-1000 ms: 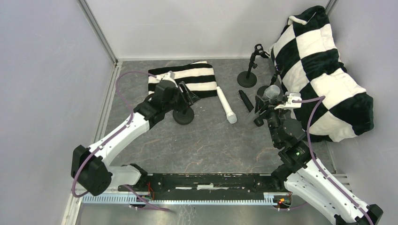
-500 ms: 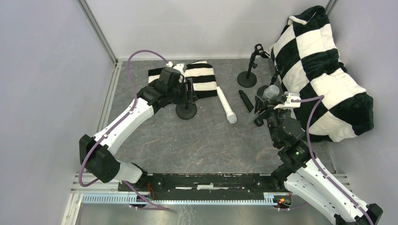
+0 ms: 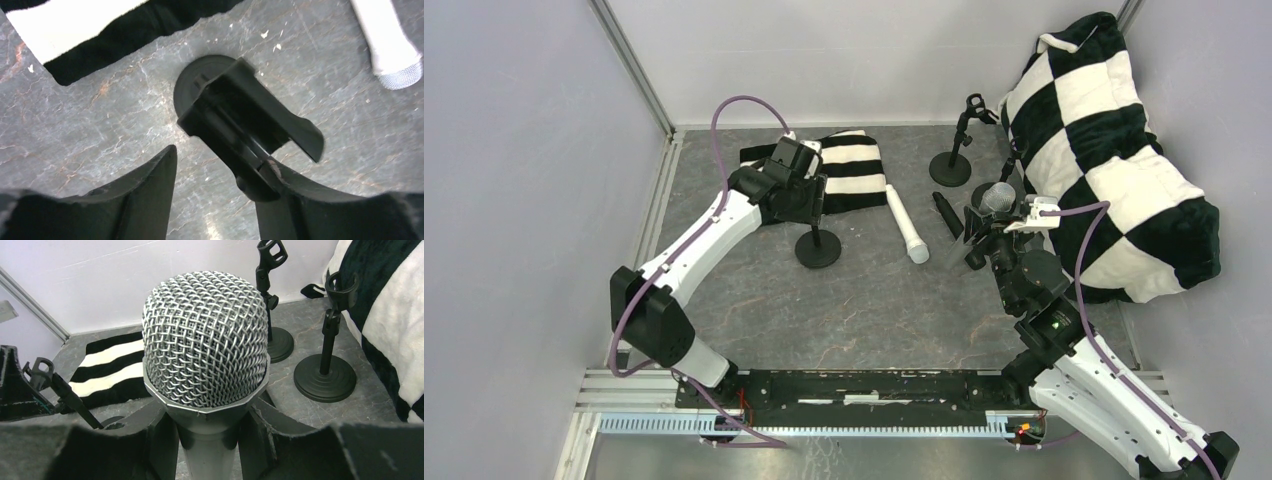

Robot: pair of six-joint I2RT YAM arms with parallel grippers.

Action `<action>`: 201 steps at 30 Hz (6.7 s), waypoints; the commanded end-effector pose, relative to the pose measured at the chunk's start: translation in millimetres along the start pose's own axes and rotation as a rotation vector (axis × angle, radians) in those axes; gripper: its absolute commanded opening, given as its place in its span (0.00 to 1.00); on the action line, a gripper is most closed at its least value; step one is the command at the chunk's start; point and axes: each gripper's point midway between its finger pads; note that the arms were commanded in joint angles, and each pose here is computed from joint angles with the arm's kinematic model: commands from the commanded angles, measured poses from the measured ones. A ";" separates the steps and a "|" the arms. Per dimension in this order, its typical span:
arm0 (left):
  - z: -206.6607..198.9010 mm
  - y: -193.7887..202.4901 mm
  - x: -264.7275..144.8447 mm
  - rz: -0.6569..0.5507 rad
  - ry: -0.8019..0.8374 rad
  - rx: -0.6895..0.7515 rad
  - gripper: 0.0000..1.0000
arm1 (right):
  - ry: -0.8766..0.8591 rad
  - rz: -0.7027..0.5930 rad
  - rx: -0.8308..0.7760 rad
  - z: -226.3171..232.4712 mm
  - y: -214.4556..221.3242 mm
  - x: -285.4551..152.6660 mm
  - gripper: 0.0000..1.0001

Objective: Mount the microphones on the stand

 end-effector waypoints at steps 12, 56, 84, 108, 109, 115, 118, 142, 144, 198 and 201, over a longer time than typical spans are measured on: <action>-14.6 -5.1 -12.8 -0.254 0.126 0.076 0.90 | -0.023 -0.034 0.026 7.5 -13.3 0.3 0.00; -33.6 -37.8 -15.2 -0.657 0.201 -0.015 0.38 | -0.034 -0.018 0.001 7.1 -12.3 -3.8 0.00; -65.9 -9.1 -49.7 -0.564 0.062 -0.154 1.00 | -0.020 -0.011 -0.004 2.5 -7.8 -4.3 0.00; -26.6 -69.8 -72.6 -0.829 0.468 0.163 1.00 | -0.018 -0.024 -0.037 1.0 -19.1 -10.9 0.00; -24.9 -69.4 -67.7 -0.819 0.458 0.154 1.00 | -0.019 -0.022 -0.036 1.3 -18.4 -10.7 0.00; -14.0 -68.0 -41.6 -0.770 0.397 0.111 1.00 | -0.028 -0.014 -0.028 3.1 -15.3 -9.5 0.00; -10.3 -66.0 -34.2 -0.753 0.372 0.103 0.96 | -0.031 -0.012 -0.029 4.3 -15.2 -8.8 0.00; -26.9 -38.4 -15.9 -0.713 0.511 -0.286 0.38 | -0.028 0.012 -0.018 3.6 -3.6 -4.8 0.00; -29.4 -35.5 -18.4 -0.714 0.530 -0.307 0.37 | -0.031 0.014 -0.015 4.0 -2.7 -4.4 0.00; -42.2 -33.8 50.8 -0.731 0.120 -0.016 0.56 | -0.056 0.042 -0.027 10.3 -3.9 -6.9 0.00; -46.2 -34.4 50.6 -0.733 0.137 -0.012 0.44 | -0.049 0.042 -0.032 8.0 -3.4 -7.7 0.00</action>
Point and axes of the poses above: each gripper's point midway between its finger pads, its own x axis out along the fingers, its own z axis along the line the jaws close on, y = z × x, and after that the axes turned 13 degrees about x, right-handed
